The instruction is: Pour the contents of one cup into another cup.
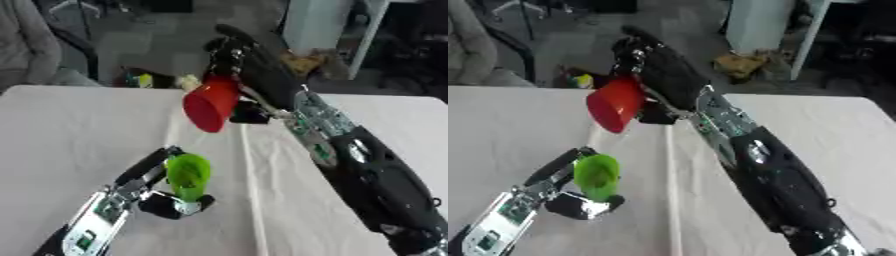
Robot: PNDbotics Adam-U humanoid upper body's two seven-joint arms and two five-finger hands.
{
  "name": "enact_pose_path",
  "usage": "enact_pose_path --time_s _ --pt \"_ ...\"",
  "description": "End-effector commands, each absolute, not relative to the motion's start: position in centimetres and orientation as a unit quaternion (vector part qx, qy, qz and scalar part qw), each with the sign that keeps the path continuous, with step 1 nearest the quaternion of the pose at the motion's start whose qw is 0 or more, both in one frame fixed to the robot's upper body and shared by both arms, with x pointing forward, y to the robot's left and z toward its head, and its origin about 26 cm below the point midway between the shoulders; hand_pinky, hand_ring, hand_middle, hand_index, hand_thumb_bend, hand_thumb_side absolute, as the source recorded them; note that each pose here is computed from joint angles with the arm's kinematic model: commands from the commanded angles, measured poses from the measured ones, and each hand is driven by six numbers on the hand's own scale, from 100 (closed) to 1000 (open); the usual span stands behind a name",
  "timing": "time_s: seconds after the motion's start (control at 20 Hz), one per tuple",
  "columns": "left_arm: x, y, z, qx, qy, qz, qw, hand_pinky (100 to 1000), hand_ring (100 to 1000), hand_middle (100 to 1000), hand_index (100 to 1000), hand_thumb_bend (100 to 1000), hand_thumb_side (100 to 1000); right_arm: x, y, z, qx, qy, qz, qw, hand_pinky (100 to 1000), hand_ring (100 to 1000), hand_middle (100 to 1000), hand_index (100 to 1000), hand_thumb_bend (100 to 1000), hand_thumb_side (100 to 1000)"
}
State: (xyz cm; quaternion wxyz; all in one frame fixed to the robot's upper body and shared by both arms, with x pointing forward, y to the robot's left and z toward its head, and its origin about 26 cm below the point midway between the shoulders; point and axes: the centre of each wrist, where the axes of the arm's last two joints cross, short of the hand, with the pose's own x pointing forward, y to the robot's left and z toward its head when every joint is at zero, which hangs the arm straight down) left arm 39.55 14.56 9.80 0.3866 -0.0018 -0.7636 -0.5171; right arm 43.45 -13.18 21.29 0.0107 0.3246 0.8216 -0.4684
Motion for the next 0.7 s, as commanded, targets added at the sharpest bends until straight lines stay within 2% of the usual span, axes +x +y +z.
enact_pose_path --time_s 0.05,0.3,0.45,0.7 --pt "40.1 15.6 10.4 0.023 -0.771 -0.506 0.386 621 382 211 516 278 321 43.8 -13.9 21.9 0.332 0.835 -0.438 -0.020 939 777 439 546 100 176" --pt "40.5 16.6 10.2 0.049 -0.777 -0.485 0.398 620 388 221 520 306 327 43.9 -14.6 21.6 0.326 0.851 -0.405 -0.066 935 781 433 550 100 182" --pt "40.9 17.2 10.1 0.067 -0.782 -0.467 0.407 618 400 250 532 363 343 43.5 -14.6 21.9 0.315 0.861 -0.391 -0.076 933 783 432 553 100 188" --pt "41.8 18.2 9.9 0.102 -0.788 -0.435 0.423 618 422 290 558 406 348 42.5 -14.4 22.5 0.289 0.877 -0.374 -0.084 934 784 431 553 100 191"
